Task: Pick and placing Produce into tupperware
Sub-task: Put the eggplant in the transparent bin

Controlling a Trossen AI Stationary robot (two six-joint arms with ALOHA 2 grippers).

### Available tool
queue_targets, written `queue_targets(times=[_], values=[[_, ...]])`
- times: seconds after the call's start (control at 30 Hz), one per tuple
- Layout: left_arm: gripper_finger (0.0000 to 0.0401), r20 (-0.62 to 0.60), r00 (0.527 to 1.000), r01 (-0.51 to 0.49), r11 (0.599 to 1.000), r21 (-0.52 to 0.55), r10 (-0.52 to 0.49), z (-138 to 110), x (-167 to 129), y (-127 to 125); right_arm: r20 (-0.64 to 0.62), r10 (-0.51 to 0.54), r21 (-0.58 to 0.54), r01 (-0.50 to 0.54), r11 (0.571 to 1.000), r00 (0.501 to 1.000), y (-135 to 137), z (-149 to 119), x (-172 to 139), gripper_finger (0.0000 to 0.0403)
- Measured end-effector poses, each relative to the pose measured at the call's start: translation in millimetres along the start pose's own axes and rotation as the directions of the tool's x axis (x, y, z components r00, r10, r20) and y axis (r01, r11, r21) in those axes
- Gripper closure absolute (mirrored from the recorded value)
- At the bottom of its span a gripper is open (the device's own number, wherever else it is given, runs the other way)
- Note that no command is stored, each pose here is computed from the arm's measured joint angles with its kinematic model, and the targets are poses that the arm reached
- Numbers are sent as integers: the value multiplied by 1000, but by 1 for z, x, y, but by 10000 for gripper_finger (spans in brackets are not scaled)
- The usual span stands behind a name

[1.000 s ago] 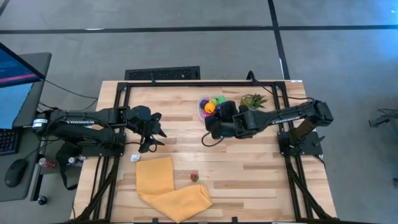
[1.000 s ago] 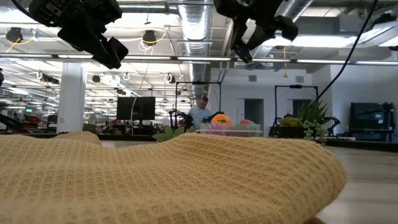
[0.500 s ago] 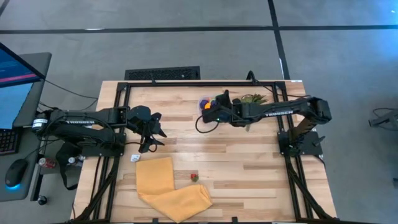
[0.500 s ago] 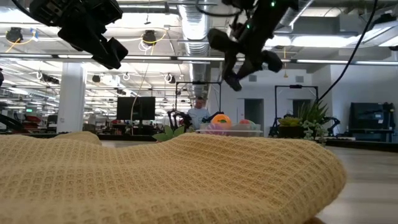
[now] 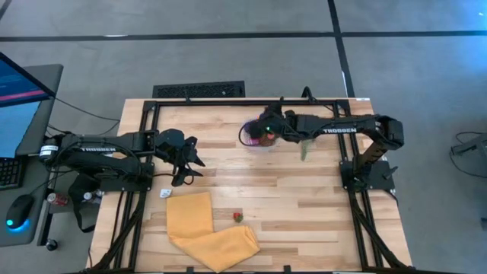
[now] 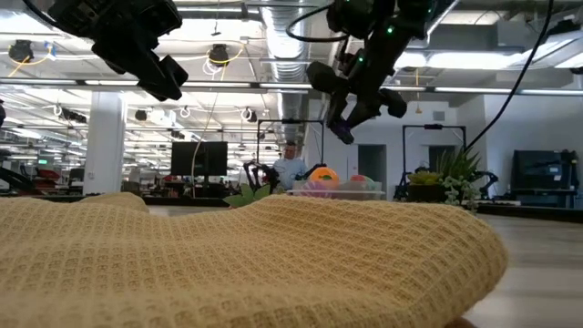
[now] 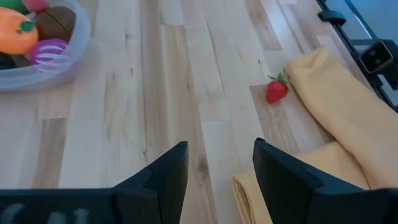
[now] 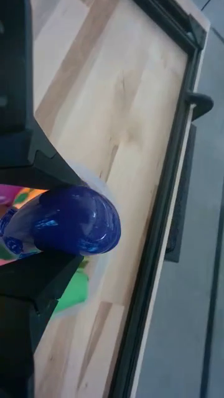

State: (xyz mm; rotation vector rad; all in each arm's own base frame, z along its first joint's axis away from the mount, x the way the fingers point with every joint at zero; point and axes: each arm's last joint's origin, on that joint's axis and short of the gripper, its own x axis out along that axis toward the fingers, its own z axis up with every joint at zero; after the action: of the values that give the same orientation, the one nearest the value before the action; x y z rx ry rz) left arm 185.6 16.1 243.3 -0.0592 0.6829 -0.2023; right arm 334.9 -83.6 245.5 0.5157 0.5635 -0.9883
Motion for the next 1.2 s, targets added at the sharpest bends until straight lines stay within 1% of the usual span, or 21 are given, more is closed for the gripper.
queue_targets(times=[0.1, 0.2, 0.37, 0.5, 0.73, 0.93, 1.1, 1.2], values=[[232, 20, 1000, -8, 1000, -4, 8, 2, 0, 0, -22, 5, -3, -5, 1000, 1000, -7, 6, 6, 228], [232, 35, 999, -11, 1000, -5, 11, 4, 0, 1, -13, 13, 20, -13, 1000, 1000, -12, 10, 11, 228], [232, 37, 999, -23, 1000, -10, 24, 4, 0, 1, -65, 67, 62, -63, 996, 996, -24, 0, 26, 227], [232, 37, 999, -25, 999, -22, 26, 4, 0, 1, -68, 67, 81, -62, 995, 995, -28, -12, 31, 230], [232, 37, 999, -34, 999, -22, 35, 4, 0, 1, -73, 69, 82, -63, 995, 995, -27, -15, 36, 227], [232, 37, 999, -36, 999, -38, 37, 4, 0, 1, -154, 84, 69, -74, 995, 985, -22, -32, 55, 229], [232, 37, 999, -35, 998, -56, 37, 4, 0, 1, -166, 104, 72, -93, 993, 981, -14, -43, 64, 226], [232, 37, 999, -35, 998, -58, 37, 4, 0, 1, -162, 112, 76, -100, 992, 980, -13, -42, 64, 226]])
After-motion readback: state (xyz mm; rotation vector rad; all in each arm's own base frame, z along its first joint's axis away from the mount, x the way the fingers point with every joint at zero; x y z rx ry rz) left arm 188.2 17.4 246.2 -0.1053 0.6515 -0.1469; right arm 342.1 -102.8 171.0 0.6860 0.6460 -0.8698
